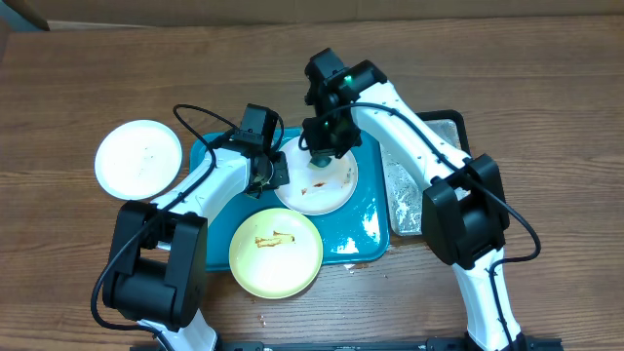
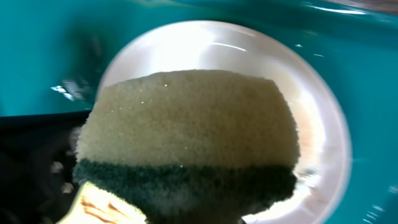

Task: Clean dirty plates on tray and stack at the side
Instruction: 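Scrub the plate center in circles with the sponge while left gripper holds rim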

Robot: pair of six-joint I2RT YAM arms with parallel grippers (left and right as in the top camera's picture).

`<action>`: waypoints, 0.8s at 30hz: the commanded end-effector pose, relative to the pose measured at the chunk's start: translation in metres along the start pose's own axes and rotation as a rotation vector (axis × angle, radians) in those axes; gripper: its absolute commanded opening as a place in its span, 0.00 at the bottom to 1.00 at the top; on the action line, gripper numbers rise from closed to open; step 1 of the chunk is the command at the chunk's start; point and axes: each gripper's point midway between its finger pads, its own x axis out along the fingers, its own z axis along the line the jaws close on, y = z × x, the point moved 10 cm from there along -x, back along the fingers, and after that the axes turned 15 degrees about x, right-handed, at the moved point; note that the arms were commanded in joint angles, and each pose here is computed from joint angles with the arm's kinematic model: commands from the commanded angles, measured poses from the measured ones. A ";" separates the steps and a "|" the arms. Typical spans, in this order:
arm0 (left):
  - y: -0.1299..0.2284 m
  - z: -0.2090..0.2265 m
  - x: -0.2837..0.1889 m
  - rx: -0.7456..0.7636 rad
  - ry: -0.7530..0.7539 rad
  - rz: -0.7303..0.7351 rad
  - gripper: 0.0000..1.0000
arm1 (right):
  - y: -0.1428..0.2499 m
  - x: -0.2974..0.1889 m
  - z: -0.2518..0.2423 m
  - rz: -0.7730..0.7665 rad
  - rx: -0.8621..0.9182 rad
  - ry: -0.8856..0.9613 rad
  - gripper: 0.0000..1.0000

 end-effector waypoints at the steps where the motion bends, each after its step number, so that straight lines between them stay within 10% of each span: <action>1: 0.005 0.004 0.005 -0.015 -0.020 0.019 0.04 | 0.011 0.018 0.009 0.059 0.034 -0.020 0.04; 24: 0.004 0.004 0.005 -0.014 -0.019 0.016 0.04 | 0.045 0.085 0.009 0.165 0.155 -0.030 0.04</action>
